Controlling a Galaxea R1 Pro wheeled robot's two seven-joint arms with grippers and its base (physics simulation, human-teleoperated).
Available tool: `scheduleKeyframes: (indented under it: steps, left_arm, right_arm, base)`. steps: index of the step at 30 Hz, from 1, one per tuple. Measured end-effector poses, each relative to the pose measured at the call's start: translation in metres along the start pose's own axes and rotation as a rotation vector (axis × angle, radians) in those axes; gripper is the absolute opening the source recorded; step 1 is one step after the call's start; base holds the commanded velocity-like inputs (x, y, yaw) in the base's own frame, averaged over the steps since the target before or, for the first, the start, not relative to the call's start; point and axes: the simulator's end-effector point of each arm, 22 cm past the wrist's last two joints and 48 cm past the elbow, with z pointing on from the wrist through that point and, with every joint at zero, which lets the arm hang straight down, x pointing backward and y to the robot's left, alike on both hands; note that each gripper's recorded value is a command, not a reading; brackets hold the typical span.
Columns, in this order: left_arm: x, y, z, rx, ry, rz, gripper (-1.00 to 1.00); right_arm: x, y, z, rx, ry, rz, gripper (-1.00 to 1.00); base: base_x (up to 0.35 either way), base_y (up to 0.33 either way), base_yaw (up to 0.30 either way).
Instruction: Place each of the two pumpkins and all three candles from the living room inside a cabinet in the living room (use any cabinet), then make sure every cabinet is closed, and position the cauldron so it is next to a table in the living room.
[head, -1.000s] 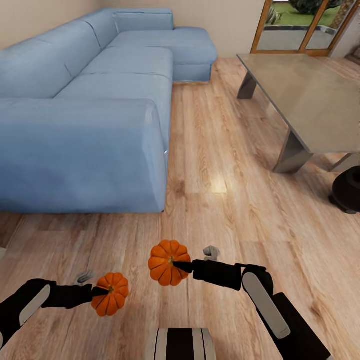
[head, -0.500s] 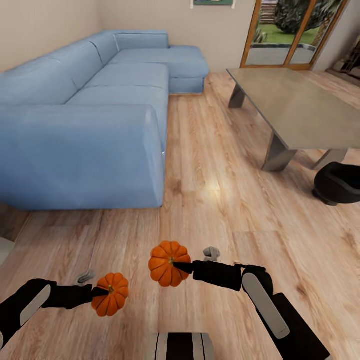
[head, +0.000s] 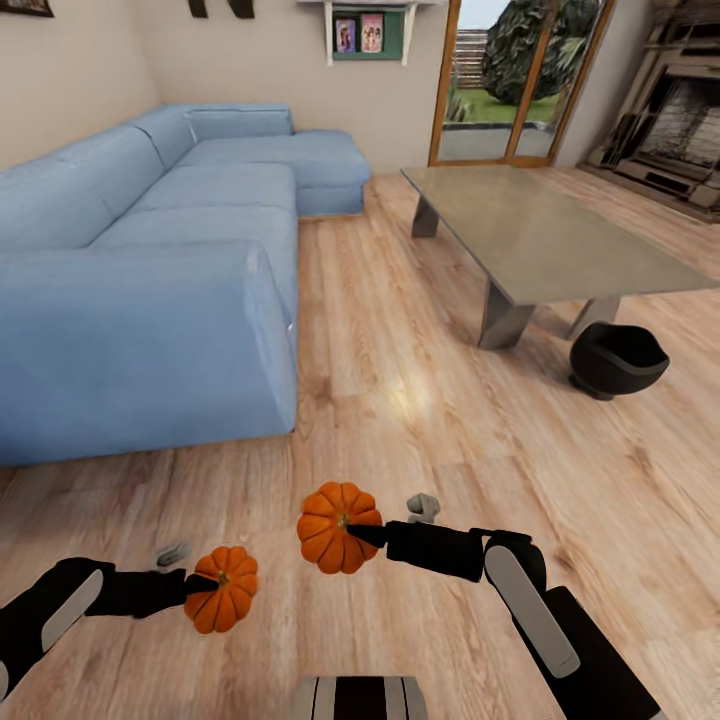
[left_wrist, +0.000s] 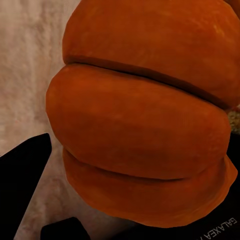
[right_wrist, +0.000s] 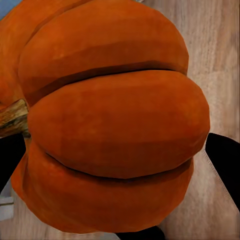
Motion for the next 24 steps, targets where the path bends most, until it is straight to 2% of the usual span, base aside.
scheduleKeyframes:
  steps: [24]
  left_arm:
    - [-0.016,-0.039,-0.045,0.011,-0.013,0.018,-1.0]
  right_arm:
    - [-0.031,0.044,-0.024,0.0,-0.008,-0.012,-1.0]
  base:
    - [0.0,0.0,-0.256]
